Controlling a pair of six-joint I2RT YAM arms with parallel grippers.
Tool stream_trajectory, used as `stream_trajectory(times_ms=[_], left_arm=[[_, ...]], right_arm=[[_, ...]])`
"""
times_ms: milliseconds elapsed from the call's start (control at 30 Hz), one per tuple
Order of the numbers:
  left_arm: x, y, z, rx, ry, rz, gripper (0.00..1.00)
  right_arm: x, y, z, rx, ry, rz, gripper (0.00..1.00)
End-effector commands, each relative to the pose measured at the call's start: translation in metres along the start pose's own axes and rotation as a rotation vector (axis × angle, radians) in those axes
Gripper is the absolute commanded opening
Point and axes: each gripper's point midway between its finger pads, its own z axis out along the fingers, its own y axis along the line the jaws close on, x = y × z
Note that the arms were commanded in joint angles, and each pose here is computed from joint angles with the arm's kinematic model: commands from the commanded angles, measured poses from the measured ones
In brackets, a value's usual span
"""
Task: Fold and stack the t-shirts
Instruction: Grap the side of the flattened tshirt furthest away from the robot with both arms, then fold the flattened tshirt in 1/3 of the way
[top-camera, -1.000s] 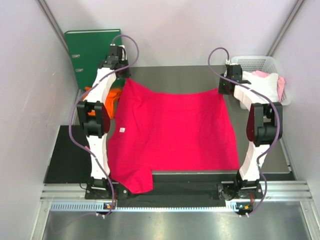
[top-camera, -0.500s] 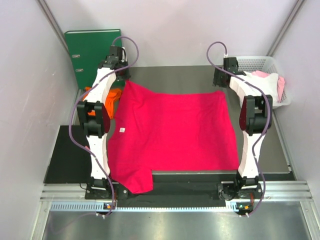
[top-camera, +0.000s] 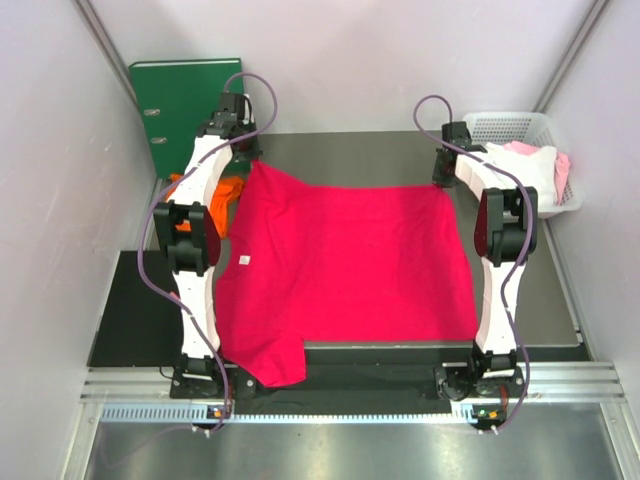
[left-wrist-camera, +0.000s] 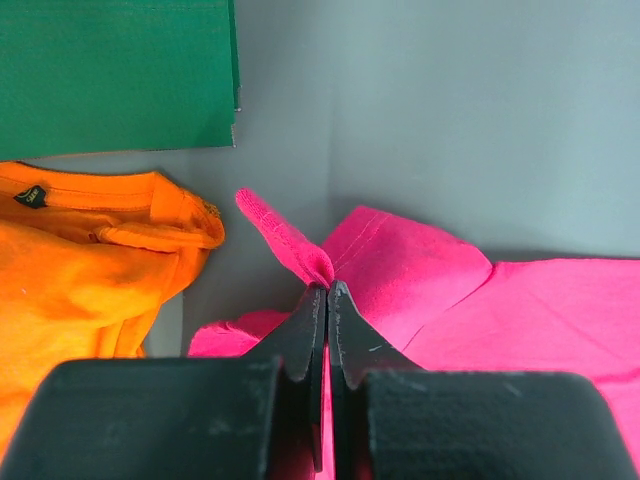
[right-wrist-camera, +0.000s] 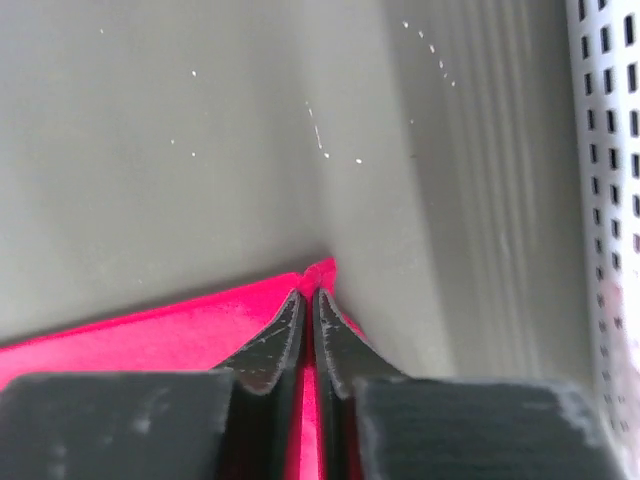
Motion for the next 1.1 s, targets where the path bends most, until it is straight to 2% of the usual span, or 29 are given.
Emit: stream_trajectory(times_ms=[0,300,633,867,1067], left_arm=[[-0.019,-0.003,-0.009,0.014,-0.052,-0.005,0.00],[-0.025,-0.004,-0.034,0.015,-0.076,-0.008,0.00],[0.004,0.017,-0.073,-0.077,-0.030,-0.029,0.00],[0.058,0.039,-0.082,-0.172,0.123,-0.037,0.00],[0.086,0.046,-0.093,-0.192,0.174,-0.054,0.00]], right_arm=[[-0.013,0.001,-0.006,-0.006,-0.032,0.035,0.00],[-0.033,-0.009,-0.051,0.012,-0.153,0.041,0.00],[-0.030,-0.026,-0.129,0.000,-0.267,0.097,0.00],[0.019,-0.035,-0.139,0.005,-0.173,0.097,0.00],[0.069,-0.041,-0.134,0.007,-0.076,0.098,0.00]])
